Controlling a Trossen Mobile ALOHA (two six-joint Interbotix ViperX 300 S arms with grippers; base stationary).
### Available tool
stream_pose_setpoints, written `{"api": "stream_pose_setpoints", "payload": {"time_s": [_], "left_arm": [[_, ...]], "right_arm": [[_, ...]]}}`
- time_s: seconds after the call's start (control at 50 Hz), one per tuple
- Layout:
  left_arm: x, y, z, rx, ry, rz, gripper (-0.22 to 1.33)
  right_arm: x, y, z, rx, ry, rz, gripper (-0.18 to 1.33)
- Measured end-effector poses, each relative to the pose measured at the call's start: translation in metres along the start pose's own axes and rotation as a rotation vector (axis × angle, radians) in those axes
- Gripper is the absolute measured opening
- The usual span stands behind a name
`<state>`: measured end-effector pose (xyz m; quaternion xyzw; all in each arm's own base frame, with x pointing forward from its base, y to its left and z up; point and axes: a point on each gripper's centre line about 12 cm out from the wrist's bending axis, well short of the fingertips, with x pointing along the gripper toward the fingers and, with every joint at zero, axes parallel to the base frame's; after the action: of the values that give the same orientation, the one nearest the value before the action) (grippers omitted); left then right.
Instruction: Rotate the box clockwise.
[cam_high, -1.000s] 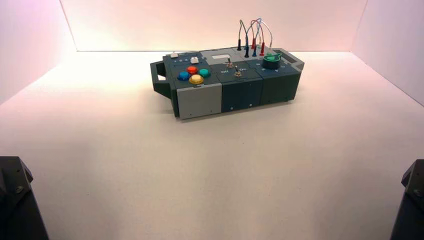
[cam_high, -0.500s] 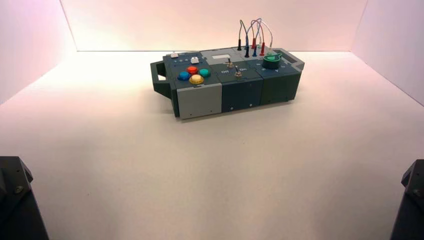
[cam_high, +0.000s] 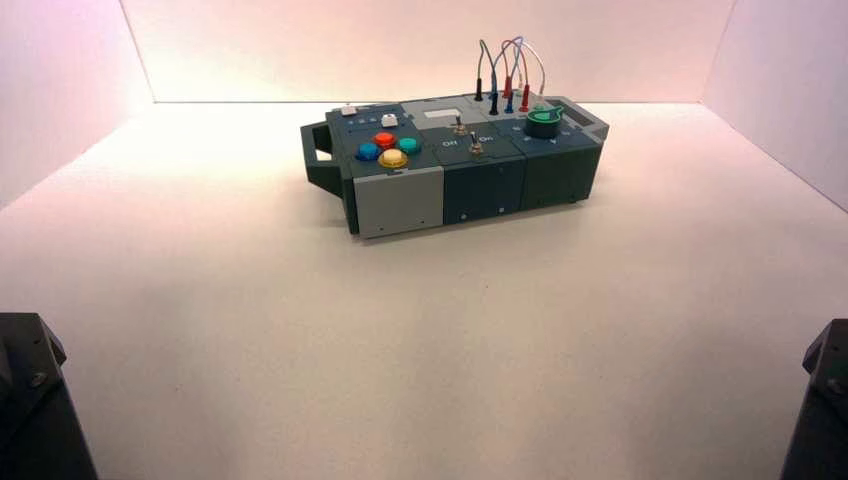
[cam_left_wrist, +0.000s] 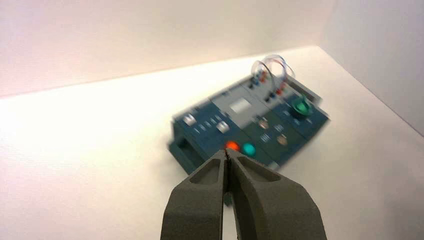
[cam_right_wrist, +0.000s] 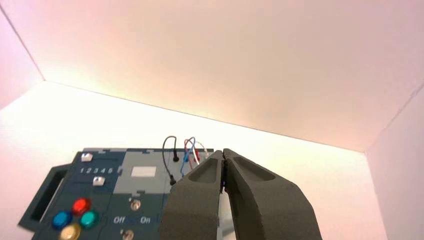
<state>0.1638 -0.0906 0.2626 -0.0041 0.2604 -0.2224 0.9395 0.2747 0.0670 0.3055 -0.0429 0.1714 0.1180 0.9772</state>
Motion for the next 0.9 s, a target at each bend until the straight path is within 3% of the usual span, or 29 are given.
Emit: {"api": "stream_pose_setpoints", "payload": {"time_s": [0.18, 0.28, 0.4, 0.58, 0.68, 0.9], "left_arm": [[0.011, -0.017, -0.015, 0.008, 0.097, -0.078, -0.17], [0.03, -0.028, -0.029, 0.052, 0.214, -0.106, -0.17], [0.058, -0.042, -0.041, 0.143, 0.367, -0.127, -0.17], [0.093, -0.069, -0.05, 0.257, 0.503, -0.175, -0.17], [0.11, -0.081, -0.055, 0.296, 0.555, -0.191, -0.17], [0.13, -0.09, -0.065, 0.338, 0.633, -0.193, -0.17]], "right_arm": [[0.035, -0.001, 0.014, 0.002, 0.032, 0.0, -0.14], [0.064, -0.001, 0.02, 0.0, 0.06, 0.002, -0.14], [0.092, 0.0, 0.024, -0.001, 0.087, 0.004, -0.14], [0.135, 0.001, 0.026, -0.003, 0.144, 0.006, -0.14], [0.16, 0.005, 0.025, -0.011, 0.183, 0.013, -0.14], [0.205, 0.008, 0.018, -0.018, 0.263, 0.015, -0.14]]}}
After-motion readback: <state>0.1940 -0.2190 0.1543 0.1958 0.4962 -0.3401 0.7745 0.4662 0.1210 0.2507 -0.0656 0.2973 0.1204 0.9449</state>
